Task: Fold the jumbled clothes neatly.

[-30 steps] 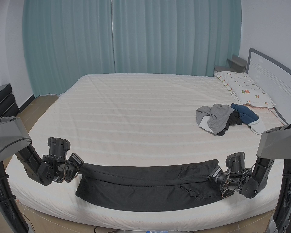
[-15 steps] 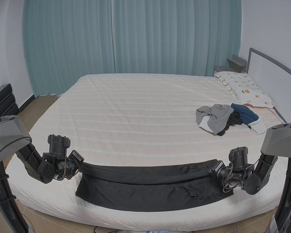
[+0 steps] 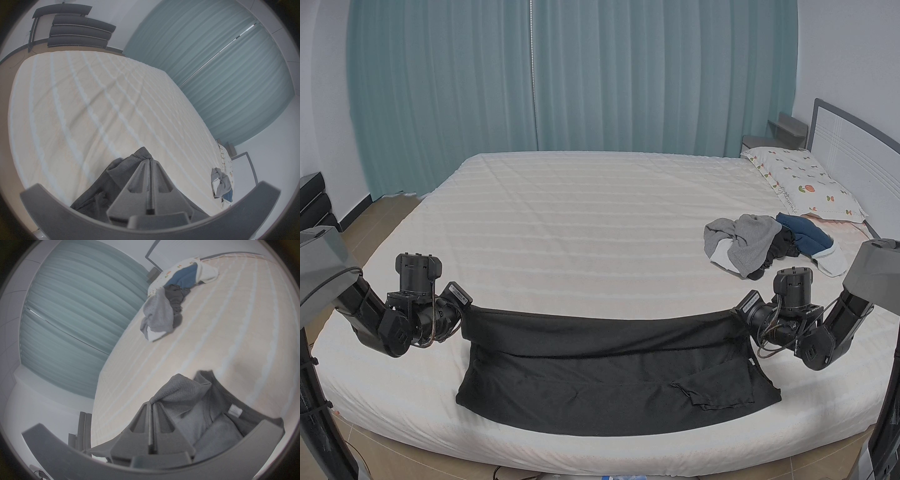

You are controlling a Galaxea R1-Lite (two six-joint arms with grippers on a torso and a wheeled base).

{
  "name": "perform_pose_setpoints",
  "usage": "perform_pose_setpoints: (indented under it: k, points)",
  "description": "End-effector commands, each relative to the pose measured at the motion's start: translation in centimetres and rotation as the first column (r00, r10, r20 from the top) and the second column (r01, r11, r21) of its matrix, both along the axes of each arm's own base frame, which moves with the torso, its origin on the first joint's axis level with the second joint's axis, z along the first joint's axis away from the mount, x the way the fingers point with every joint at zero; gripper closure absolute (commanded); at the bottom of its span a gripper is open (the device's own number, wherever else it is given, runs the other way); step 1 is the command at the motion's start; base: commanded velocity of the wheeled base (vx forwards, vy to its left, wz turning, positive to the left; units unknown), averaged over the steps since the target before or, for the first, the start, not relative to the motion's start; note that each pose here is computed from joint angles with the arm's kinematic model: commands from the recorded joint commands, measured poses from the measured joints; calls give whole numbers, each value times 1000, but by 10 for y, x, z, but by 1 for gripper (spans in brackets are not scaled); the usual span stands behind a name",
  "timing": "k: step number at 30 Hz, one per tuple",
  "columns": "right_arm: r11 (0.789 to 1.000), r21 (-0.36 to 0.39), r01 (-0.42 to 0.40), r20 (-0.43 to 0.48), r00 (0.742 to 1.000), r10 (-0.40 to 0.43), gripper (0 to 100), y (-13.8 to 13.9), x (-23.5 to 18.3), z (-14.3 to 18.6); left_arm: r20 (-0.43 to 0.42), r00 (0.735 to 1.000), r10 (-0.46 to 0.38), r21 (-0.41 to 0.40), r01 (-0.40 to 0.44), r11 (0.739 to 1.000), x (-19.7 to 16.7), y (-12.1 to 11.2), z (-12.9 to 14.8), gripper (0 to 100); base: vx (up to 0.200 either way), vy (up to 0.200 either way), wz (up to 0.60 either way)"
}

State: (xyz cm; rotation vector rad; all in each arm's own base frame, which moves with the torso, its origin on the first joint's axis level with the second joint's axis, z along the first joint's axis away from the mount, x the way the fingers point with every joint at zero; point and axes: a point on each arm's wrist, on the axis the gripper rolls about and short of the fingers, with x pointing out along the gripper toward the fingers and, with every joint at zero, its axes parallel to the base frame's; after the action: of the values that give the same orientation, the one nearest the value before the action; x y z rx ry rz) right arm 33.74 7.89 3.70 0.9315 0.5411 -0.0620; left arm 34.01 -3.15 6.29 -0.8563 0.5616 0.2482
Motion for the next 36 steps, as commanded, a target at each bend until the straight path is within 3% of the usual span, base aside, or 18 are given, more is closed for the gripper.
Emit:
perform_pose_setpoints:
  k: [1,16,23,36]
  points:
    - [1000,-9,17,65,998,-16,100,-5,23,14,34,999,1,1,-1,1000,13,1,3,100,0,0,0]
    - [997,-74,-8,94,995,15,100,-4,39,6,62,998,7,-2,-7,1000,22,1,7,100,0,0,0]
    - [997,-79,-13,160,987,26,100,-2,47,19,65,998,12,2,-12,1000,19,3,9,100,0,0,0]
    - [991,-126,-43,134,989,60,100,0,50,5,64,997,37,2,-37,999,18,13,10,100,0,0,0]
